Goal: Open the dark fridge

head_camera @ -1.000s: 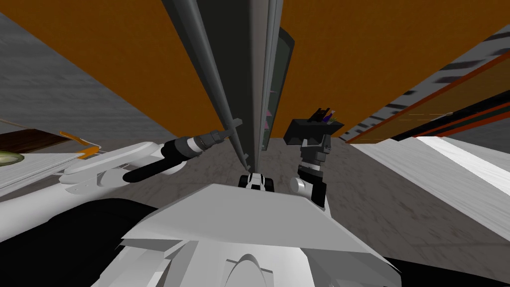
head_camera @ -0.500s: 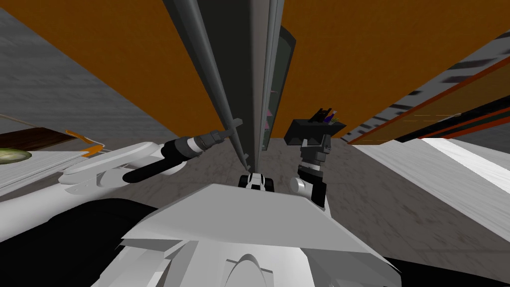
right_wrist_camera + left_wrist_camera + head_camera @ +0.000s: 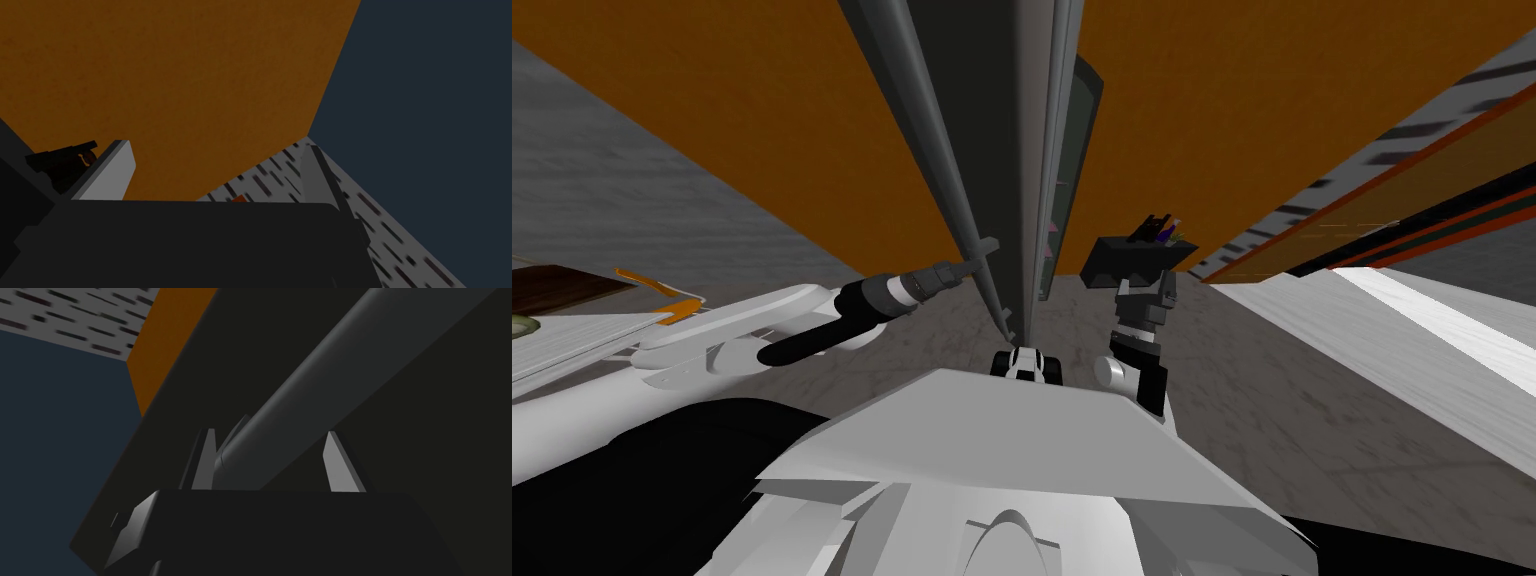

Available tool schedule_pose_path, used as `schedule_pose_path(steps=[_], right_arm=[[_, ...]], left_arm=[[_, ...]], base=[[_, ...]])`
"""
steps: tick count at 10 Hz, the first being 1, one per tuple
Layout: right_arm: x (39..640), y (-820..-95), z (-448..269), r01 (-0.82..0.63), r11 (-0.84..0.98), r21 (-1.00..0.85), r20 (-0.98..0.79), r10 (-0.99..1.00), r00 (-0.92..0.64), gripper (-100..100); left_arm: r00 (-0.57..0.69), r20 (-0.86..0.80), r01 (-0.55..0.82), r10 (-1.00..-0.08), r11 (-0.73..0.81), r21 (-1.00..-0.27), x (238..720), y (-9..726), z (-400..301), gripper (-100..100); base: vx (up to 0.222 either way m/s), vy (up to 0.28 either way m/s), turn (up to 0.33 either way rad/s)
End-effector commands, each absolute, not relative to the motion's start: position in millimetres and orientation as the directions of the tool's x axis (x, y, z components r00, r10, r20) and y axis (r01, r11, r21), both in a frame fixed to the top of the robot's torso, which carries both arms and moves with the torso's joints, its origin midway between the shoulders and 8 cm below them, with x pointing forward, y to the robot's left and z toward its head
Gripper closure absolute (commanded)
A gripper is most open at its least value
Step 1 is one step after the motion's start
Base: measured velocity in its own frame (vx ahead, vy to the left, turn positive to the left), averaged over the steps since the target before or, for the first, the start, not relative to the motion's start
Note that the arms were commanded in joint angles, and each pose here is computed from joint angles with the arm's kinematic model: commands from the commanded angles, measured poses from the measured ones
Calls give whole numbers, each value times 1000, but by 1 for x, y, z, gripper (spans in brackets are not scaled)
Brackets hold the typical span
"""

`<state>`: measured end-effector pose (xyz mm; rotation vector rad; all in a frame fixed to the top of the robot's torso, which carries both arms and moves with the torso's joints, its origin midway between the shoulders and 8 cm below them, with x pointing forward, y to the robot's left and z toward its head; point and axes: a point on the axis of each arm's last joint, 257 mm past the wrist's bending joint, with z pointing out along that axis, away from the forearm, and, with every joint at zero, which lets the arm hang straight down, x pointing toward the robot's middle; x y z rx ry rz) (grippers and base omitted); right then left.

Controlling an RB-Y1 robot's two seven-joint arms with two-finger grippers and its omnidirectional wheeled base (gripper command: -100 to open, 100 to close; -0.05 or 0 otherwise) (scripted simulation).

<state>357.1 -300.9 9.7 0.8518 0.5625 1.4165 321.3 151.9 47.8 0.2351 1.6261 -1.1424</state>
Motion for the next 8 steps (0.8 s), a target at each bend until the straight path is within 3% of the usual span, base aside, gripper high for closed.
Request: schedule_pose_path(steps=[1, 8], right_arm=[[357, -301, 10, -614, -52, 787, 148, 983, 105, 0], [357, -301, 10, -614, -53, 787, 148, 983, 105, 0]], left_arm=[[-424, -831, 684, -361, 474, -555, 306, 138, 47, 100], [-424, -831, 684, -361, 474, -555, 306, 138, 47, 100]], base=[[-129, 199, -127], [-14, 19, -6]])
